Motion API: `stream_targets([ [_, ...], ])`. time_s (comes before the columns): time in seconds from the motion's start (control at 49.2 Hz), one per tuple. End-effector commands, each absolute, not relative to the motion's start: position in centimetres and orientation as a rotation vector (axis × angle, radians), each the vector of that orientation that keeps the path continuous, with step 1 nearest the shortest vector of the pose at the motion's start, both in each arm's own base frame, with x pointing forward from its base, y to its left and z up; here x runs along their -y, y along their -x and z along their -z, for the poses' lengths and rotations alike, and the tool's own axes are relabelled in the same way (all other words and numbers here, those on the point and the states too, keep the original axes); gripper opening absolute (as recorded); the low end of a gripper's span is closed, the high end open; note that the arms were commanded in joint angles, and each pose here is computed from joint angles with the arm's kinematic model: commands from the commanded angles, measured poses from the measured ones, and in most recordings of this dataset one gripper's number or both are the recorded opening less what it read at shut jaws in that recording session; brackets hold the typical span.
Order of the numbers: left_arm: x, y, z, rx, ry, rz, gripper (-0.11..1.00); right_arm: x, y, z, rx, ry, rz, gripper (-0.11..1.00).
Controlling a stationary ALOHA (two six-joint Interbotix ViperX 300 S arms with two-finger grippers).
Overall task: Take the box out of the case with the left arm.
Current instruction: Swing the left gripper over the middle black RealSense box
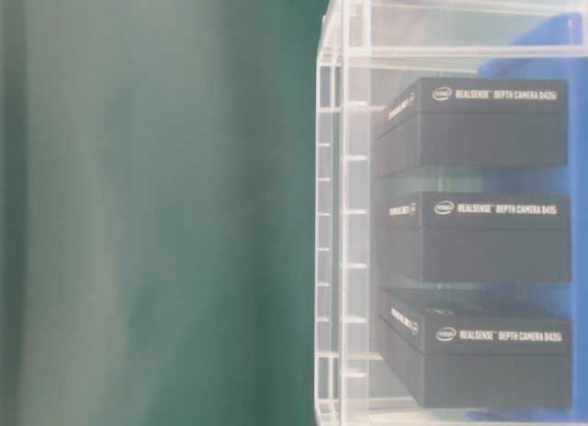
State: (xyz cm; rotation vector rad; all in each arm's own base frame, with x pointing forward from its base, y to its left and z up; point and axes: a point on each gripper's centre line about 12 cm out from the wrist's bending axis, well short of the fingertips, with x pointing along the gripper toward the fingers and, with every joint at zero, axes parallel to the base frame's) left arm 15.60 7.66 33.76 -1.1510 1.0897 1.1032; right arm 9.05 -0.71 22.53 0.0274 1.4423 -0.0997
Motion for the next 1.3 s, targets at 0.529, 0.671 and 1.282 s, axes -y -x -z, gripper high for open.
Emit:
stream_targets([
  [0.529, -7.7, -15.8, -34.3, -1.058, 1.168, -1.106, 0.97, 0.7, -9.4, -23.3, -1.422, -0.031, 0.099, 0.01],
  [0.671, -7.7, -16.3, -34.4, -1.041, 1.188, -1.113, 0.97, 0.7, -9.3, -23.3, -1.424, -0.031, 0.099, 0.01],
  [1.282, -8.7, -27.3, -35.5, -1.034, 1.193, -1.078, 0.97, 0.7, -9.4, -23.3, -1.422, -0.031, 0.099, 0.01],
])
